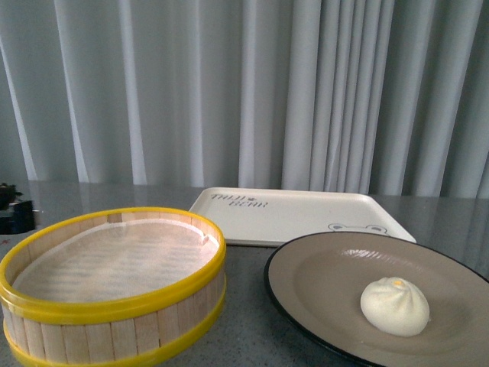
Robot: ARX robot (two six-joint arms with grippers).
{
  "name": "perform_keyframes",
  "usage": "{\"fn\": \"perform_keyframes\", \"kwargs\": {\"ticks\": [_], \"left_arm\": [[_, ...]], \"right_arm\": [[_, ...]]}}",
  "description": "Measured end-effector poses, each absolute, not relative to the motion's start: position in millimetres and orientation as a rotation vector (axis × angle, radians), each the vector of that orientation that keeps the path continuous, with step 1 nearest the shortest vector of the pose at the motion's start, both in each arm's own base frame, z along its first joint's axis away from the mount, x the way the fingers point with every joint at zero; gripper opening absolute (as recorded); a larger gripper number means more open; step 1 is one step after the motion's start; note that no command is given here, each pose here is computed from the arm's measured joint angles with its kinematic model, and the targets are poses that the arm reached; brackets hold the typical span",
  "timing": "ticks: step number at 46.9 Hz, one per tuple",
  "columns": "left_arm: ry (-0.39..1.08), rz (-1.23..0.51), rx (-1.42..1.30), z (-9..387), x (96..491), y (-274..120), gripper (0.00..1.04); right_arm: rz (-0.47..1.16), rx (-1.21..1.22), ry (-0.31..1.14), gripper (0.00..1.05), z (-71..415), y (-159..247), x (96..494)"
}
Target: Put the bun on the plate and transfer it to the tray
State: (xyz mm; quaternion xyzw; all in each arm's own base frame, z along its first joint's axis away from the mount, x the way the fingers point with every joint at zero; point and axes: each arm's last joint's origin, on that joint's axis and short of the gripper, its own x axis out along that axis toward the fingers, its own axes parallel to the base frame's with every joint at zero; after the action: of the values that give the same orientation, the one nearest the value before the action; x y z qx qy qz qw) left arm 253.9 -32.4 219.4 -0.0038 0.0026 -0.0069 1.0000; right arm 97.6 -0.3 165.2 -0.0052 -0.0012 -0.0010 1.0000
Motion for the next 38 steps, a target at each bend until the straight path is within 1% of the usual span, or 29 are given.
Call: {"fn": "perform_keyframes", "kwargs": {"ticks": [6, 12, 25, 38], "left_arm": [[0.006, 0.005, -0.007, 206, 228, -21, 0.04], [0.013, -0.001, -0.007, 198, 213, -17, 0.04], [0.006, -0.020, -0.007, 187, 187, -6, 0.04], [0.008, 0.001, -0.007, 179, 166, 0, 0.04]], "right_arm": [[-0.002, -0.010, -0.002, 0.96, 165, 0, 98], [-0.002, -0.010, -0.002, 0.96, 165, 0, 98], [-0.002, -0.010, -0.002, 0.96, 165, 0, 98], [-0.002, -0.010, -0.002, 0.96, 165, 0, 98]]}}
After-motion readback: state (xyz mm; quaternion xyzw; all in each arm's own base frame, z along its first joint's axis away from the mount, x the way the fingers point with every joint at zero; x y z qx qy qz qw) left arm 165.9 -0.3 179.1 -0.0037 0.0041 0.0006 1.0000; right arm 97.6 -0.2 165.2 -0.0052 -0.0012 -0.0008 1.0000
